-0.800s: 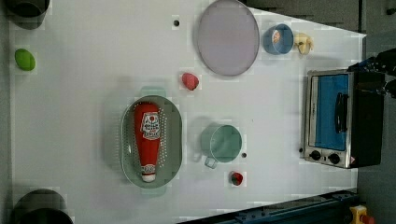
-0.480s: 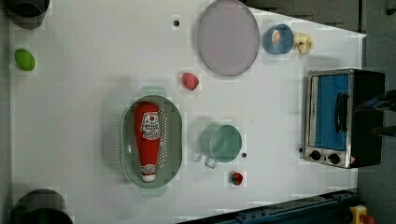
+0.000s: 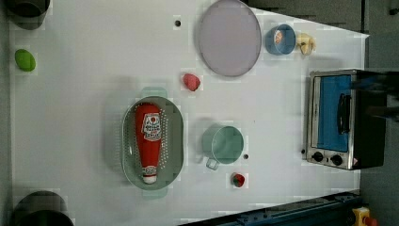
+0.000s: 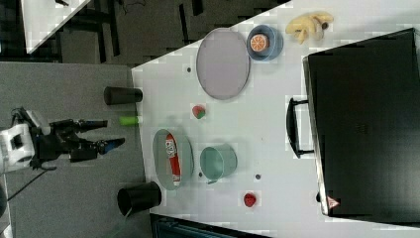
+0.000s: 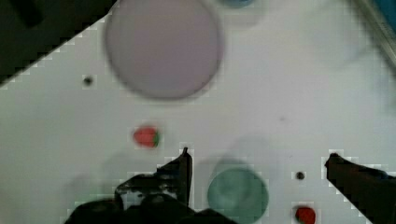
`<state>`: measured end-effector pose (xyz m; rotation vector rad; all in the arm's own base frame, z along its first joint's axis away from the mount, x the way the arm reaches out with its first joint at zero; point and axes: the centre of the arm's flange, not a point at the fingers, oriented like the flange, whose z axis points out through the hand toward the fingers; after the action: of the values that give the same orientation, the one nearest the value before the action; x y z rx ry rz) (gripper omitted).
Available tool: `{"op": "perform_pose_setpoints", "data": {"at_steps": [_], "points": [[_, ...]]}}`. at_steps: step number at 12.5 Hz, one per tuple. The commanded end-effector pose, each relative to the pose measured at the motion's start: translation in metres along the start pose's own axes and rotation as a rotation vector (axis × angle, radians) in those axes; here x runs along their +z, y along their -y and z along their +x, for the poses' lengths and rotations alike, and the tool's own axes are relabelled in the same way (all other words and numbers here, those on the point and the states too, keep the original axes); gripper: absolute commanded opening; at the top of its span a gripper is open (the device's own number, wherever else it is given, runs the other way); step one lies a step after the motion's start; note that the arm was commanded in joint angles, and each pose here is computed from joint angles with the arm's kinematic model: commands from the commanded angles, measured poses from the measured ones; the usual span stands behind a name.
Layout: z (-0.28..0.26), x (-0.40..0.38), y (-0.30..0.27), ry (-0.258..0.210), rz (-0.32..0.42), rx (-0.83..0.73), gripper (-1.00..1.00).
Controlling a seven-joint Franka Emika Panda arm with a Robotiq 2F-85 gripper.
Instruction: Pick ketchup from strainer and place it on the table
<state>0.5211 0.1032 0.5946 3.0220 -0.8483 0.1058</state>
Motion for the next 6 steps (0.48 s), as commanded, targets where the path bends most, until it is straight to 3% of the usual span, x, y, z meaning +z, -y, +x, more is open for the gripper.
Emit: {"op": "perform_pose_setpoints", "data": {"at_steps": [1,6], "points": [[-0.087,0.054,0.096,0.1,-0.044,-0.25,1.0],[-0.181,0.12,0.173,0.168,-0.024,-0.422,1.0]]}}
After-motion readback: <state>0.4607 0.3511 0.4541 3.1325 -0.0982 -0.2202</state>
